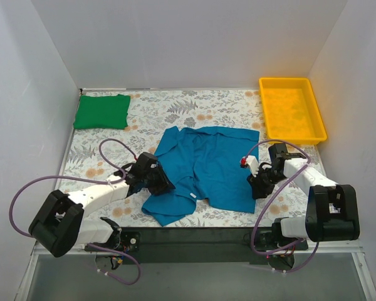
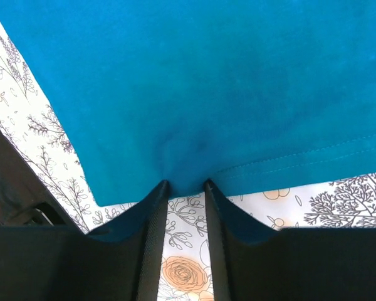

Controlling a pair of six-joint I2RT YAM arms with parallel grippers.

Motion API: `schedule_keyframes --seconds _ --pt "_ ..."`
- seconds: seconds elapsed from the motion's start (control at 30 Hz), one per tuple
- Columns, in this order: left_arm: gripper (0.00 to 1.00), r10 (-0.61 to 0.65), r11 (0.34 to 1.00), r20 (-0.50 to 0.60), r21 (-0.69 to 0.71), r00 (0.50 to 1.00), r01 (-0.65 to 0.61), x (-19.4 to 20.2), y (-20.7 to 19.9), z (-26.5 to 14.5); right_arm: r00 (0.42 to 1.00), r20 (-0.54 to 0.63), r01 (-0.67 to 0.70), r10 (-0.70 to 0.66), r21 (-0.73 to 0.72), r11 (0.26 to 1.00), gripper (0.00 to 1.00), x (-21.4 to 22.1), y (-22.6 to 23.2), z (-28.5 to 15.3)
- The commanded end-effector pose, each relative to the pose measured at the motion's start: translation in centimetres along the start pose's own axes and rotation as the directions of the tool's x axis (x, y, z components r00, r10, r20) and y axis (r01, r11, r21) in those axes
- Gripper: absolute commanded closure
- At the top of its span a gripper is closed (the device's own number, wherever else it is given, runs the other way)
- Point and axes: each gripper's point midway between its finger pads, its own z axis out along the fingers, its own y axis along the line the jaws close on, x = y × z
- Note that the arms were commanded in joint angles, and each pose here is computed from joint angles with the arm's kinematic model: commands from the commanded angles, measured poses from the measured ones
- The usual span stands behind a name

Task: Fold and stack the t-shirts
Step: Flatten the tshirt out

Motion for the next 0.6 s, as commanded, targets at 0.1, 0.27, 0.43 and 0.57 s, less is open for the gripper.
schedule_keyframes --seconds 0.1,0.27,0.43,0.57 --pt "0.85 0.081 0.995 0.07 0.051 0.994 -0.085 -2.3 -3.1 -0.1 1.0 0.013 -0.005 0.005 0.025 1.0 0.8 -1.6 -0.8 -1.1" --pt "1.0 0.113 0.992 0.093 0.046 0.989 -0.117 -2.5 -3.1 -1.1 1.0 0.017 -0.001 0.0 0.081 0.997 0.9 -2.1 -1.6 -2.0" --pt "1.0 0.137 0.989 0.103 0.043 0.985 -0.142 -2.2 -2.7 -2.7 1.0 -0.007 0.0 0.001 0.131 0.991 0.92 -1.5 -2.1 -2.5" --pt "0.58 0.13 0.991 0.003 0.016 0.991 -0.13 -0.1 -0.8 -2.3 1.0 -0.01 -0.005 0.006 0.125 0.992 0.92 -1.3 -2.0 -2.4"
